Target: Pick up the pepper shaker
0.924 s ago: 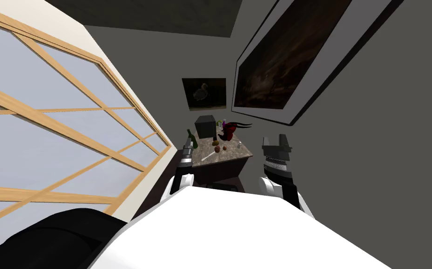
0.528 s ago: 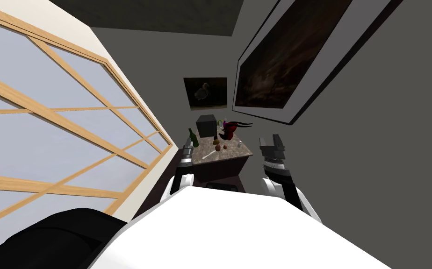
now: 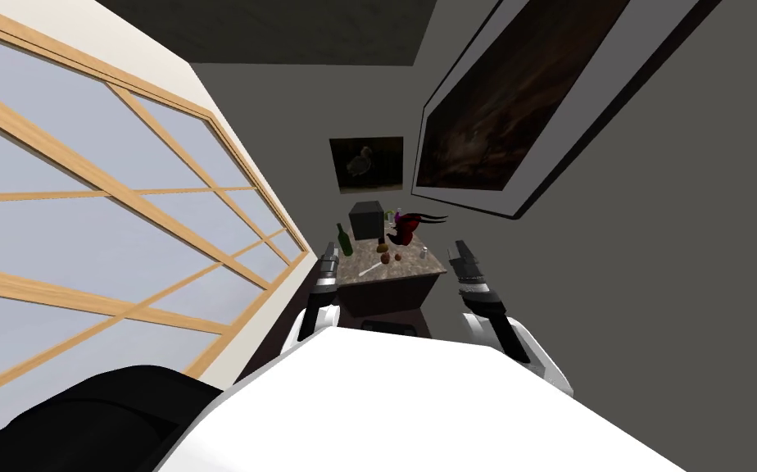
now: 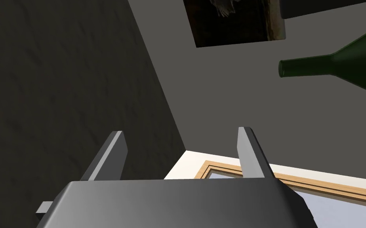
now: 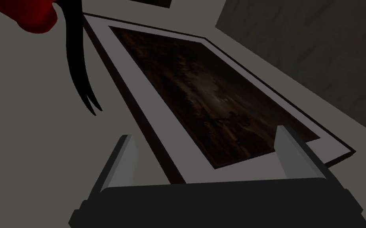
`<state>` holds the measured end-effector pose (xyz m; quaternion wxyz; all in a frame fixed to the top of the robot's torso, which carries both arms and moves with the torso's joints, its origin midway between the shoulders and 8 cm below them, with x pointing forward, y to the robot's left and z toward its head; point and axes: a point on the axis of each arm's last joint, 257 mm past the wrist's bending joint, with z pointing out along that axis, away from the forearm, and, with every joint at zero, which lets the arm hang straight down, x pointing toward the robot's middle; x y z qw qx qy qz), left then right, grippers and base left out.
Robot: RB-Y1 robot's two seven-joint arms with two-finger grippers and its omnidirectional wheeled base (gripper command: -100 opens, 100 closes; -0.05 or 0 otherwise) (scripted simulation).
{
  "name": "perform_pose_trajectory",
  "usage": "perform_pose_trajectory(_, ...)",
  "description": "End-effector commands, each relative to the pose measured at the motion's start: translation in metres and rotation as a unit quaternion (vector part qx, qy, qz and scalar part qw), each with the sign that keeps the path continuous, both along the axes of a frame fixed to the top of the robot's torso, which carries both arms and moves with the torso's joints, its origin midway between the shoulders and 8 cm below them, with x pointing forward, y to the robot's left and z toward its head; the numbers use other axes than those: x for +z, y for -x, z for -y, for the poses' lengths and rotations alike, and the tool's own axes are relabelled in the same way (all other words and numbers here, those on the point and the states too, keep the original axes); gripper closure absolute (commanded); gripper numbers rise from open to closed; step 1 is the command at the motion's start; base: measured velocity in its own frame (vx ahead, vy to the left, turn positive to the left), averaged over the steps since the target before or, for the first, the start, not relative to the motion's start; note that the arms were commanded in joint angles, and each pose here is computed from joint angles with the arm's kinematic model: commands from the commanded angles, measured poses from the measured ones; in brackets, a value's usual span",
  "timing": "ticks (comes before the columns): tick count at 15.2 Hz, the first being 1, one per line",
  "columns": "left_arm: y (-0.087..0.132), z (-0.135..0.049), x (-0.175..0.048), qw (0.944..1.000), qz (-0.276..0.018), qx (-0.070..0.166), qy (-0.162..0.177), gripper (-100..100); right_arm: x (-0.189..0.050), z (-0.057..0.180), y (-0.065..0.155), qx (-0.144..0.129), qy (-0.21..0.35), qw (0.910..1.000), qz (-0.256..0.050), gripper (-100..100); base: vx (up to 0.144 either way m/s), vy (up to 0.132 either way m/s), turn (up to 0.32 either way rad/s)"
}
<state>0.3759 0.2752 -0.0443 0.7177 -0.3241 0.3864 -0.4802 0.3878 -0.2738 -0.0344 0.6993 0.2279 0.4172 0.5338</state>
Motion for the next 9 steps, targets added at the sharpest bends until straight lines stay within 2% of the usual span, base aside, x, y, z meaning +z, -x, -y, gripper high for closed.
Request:
perform_pose_trajectory(1, 0.000, 0.000, 0.000, 1.0000, 0.000, 0.000, 0.000, 0, -0.014, 0.002, -0.011, -0.008, 0.034, 0.9992, -0.019, -100, -0.010, 0.016, 0.062)
perform_pose_trajectory(5, 0.000, 0.000, 0.000, 1.0000, 0.000, 0.000, 0.000, 0, -0.057, 0.013, -0.036, -0.036, 0.132, 0.9883, -0.067, -100, -0.004, 0.031, 0.121)
perform_pose_trajectory(6, 0.000, 0.000, 0.000, 1.0000, 0.000, 0.000, 0.000, 0, -0.060, 0.014, -0.036, -0.036, 0.132, 0.9881, -0.071, -100, 0.005, 0.035, 0.075)
perform_pose_trajectory(7, 0.000, 0.000, 0.000, 1.0000, 0.000, 0.000, 0.000, 0, -0.072, 0.019, -0.042, -0.045, 0.157, 0.9831, -0.083, -100, 0.004, 0.032, 0.081)
perform_pose_trajectory(8, 0.000, 0.000, 0.000, 1.0000, 0.000, 0.000, 0.000, 0, -0.072, 0.019, -0.042, -0.045, 0.157, 0.9831, -0.083, -100, 0.005, 0.024, 0.059)
perform_pose_trajectory(9, 0.000, 0.000, 0.000, 1.0000, 0.000, 0.000, 0.000, 0, -0.084, 0.025, -0.048, -0.053, 0.182, 0.9772, -0.096, -100, 0.007, 0.022, 0.063)
